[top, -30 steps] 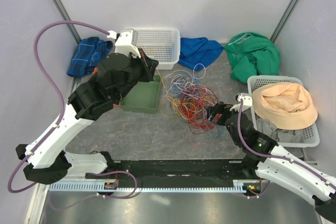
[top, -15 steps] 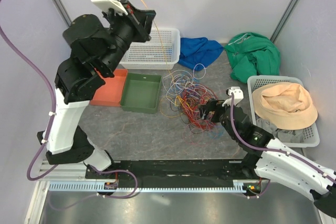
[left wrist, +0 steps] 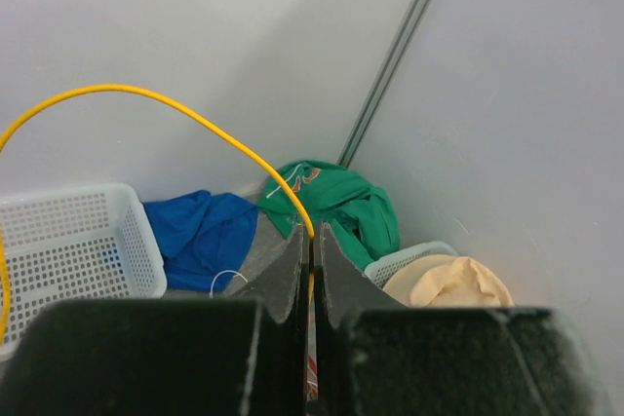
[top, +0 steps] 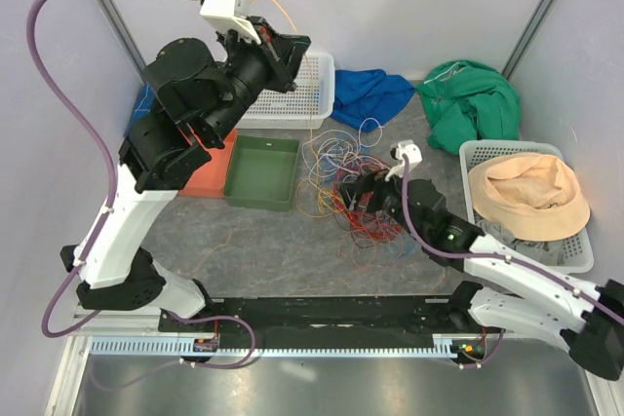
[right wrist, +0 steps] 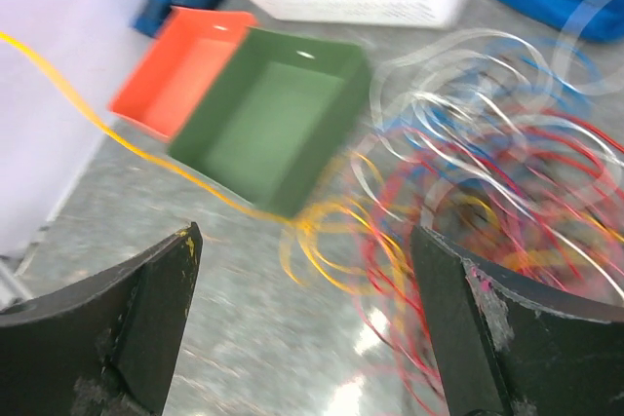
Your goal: Untangle the cables
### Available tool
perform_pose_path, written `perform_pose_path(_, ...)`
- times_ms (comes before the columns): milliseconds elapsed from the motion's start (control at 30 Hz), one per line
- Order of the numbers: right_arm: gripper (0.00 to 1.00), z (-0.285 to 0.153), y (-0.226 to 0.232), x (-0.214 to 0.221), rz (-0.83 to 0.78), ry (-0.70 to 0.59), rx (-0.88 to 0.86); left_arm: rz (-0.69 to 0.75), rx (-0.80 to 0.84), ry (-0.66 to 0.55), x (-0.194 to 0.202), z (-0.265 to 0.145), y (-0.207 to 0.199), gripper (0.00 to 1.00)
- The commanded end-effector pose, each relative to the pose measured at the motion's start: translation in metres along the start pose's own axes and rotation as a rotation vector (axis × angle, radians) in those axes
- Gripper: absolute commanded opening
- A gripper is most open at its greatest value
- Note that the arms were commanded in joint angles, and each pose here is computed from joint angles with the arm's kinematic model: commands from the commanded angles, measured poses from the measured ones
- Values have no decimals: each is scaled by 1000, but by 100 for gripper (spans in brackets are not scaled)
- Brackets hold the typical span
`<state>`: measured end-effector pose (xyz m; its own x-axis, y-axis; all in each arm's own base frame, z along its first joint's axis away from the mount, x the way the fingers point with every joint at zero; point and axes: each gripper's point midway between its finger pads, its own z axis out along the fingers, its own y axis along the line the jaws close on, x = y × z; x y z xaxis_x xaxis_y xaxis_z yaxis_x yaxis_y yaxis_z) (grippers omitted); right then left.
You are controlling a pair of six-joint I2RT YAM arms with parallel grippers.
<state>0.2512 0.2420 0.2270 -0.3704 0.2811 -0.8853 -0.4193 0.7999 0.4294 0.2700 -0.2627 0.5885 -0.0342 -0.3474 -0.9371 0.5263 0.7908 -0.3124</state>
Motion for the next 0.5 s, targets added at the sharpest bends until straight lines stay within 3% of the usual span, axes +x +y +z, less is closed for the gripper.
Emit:
perform_pose_path(0, 94, 18, 56, -42, 11, -97, -197, 9, 45, -34, -11, -1, -7, 2)
perform_pose_path(367, 93, 71, 90, -32, -15, -64, -242, 0, 55, 1, 1, -4, -8, 2)
perform_pose_path(467, 81, 79, 87, -32, -27, -77, -218, 5, 47, 7, 2, -8, -4, 2)
